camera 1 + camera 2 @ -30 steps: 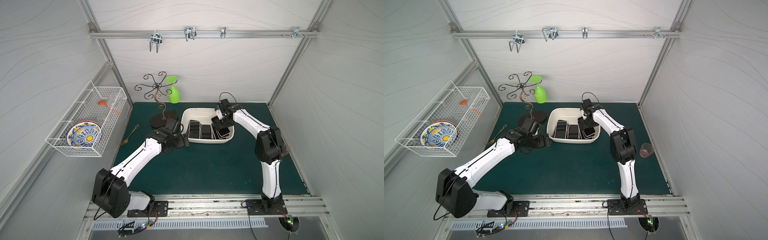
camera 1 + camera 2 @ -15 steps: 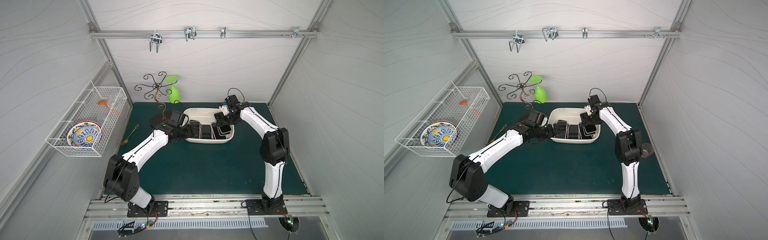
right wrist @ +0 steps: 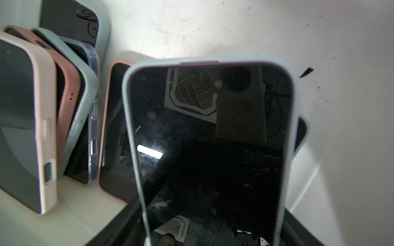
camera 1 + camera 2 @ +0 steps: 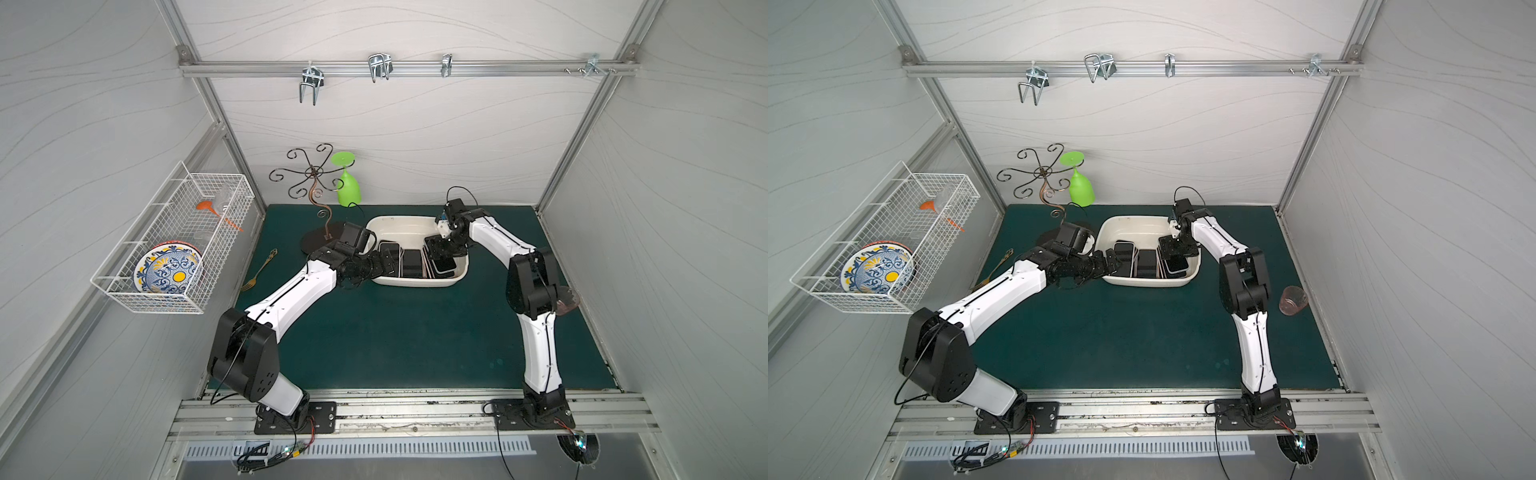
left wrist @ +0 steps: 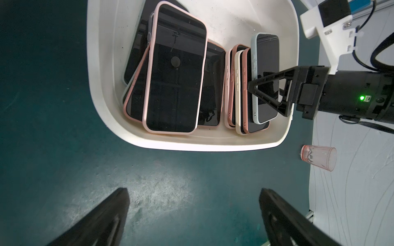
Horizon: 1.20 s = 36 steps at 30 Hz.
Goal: Take the phone out of the storage box
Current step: Pick up the phone from the storage box.
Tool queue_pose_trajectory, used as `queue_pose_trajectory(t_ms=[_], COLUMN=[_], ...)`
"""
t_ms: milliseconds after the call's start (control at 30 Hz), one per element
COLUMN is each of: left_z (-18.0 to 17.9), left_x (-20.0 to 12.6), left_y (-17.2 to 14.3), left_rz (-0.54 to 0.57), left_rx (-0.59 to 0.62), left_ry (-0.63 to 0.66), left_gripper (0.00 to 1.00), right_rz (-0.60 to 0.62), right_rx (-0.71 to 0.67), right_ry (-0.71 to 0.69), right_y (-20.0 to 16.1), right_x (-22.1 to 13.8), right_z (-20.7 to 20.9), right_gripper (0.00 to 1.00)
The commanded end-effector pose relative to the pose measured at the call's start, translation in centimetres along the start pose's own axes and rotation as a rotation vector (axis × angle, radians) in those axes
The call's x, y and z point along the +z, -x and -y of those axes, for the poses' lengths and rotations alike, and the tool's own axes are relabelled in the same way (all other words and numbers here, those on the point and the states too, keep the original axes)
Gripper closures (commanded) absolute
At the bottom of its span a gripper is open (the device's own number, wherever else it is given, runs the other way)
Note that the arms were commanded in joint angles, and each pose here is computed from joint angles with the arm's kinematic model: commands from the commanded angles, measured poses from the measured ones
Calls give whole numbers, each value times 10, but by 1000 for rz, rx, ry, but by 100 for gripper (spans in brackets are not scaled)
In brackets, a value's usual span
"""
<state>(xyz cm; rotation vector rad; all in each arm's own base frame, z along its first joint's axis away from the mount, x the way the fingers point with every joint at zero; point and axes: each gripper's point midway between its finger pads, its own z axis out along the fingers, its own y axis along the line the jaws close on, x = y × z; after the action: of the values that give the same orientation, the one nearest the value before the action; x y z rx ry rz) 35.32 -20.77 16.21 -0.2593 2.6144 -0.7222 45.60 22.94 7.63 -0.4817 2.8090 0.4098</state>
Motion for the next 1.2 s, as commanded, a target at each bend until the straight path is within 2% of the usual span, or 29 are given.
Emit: queue_pose_trajectory(t_ms=[0, 67, 100, 233, 367, 433, 533, 600, 667, 733, 900, 1167], left_z=[8, 7, 7, 16, 48, 63, 96, 109, 115, 123, 150, 155], left_x=[-3, -2, -3, -6, -11, -10, -11, -7, 3, 10, 19, 40], left_y=[8, 8, 8, 15, 33, 41, 44, 45, 51, 57, 53, 45], left_rz=[29, 28, 30, 51, 72, 67, 64, 71, 62, 64, 49, 31], left_rx=[16, 14, 16, 27, 10, -13, -36, -53, -122, -150, -109, -139], left_ry=[-35, -34, -34, -61, -178, -231, -368, -408, -439, -462, -503, -527], left_gripper=[0, 0, 0, 0, 0, 0, 0, 0, 1, 1, 5, 8], right_rz=[18, 15, 19, 106, 192, 202, 198, 206, 221, 217, 195, 182], right_rx=[13, 13, 15, -1, -26, -28, -17, -26, -48, -69, -64, -62], right_ry=[4, -8, -13, -28, 9, 43, 108, 161, 167, 169, 183, 231], right_y=[2, 2, 2, 11, 13, 7, -4, -12, -23, -32, -49, -60], right_x=[-11, -12, -15, -54, -104, -118, -132, -142, -149, -155, -156, -155], right_z=[2, 4, 4, -2, -18, -27, -40, -53, -62, -70, -75, -86], right_gripper=[32, 48, 52, 59, 65, 67, 68, 69, 67, 66, 65, 65])
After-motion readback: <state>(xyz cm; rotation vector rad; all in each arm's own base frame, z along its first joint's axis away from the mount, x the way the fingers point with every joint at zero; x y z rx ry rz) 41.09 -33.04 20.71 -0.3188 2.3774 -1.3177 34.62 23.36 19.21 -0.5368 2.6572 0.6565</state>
